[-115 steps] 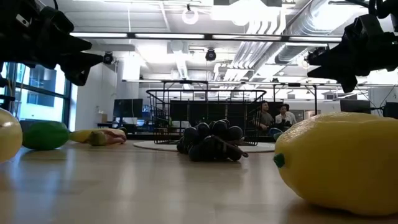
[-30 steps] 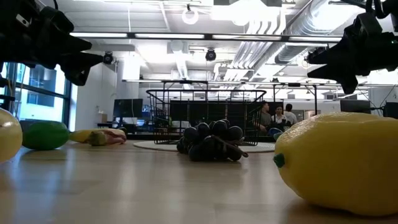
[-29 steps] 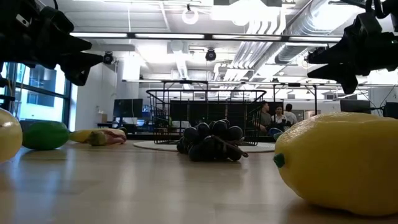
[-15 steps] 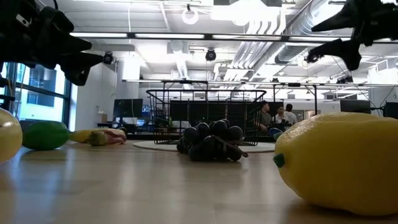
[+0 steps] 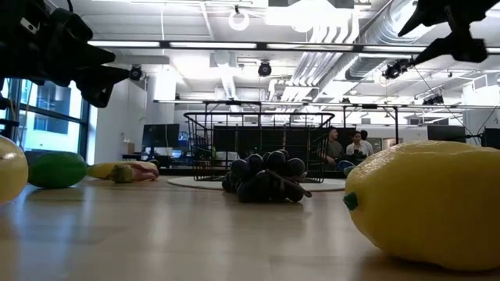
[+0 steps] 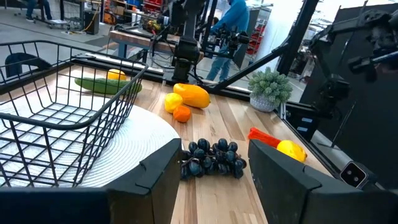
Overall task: Build produce basket
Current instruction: Put the top yellow mango into the wire basket
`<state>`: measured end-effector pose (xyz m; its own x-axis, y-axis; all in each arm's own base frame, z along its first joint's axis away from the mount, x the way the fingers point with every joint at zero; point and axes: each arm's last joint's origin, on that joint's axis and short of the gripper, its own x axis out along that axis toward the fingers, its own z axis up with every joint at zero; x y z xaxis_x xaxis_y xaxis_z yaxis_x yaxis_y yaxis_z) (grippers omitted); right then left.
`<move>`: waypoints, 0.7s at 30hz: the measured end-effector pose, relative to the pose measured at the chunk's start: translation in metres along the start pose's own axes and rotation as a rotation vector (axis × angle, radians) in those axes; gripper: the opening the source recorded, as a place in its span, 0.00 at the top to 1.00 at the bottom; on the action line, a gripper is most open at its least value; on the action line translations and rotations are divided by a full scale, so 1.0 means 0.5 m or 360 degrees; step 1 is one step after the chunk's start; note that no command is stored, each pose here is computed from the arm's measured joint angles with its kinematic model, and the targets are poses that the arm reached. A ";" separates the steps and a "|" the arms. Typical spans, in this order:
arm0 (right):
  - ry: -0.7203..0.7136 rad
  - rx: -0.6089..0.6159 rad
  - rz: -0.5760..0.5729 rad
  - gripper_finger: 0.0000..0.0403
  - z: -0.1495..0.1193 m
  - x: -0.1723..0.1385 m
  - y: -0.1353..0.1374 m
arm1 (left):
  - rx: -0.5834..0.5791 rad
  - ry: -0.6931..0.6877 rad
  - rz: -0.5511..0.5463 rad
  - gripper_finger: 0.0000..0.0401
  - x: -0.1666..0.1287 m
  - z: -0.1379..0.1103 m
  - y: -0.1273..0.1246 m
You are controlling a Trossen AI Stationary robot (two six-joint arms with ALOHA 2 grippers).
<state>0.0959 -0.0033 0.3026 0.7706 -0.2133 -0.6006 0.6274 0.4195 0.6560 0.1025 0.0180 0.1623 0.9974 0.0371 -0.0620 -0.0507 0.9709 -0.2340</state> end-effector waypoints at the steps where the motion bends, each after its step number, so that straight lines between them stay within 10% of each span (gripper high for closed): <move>1: 0.0047 0.0043 -0.0049 0.36 0.001 0.002 0.004 | -0.0005 -0.0001 0.0005 0.56 0.000 0.000 0.000; 21: 0.0489 0.0563 -0.0852 0.36 -0.041 0.096 0.013 | -0.0428 -0.0016 0.0008 0.56 0.000 0.002 0.000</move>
<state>0.1348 0.0070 0.2686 0.3127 -0.0295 -0.9494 0.9498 0.0040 0.3127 0.1025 0.0182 0.1631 0.9975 0.0458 -0.0543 -0.0664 0.8729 -0.4833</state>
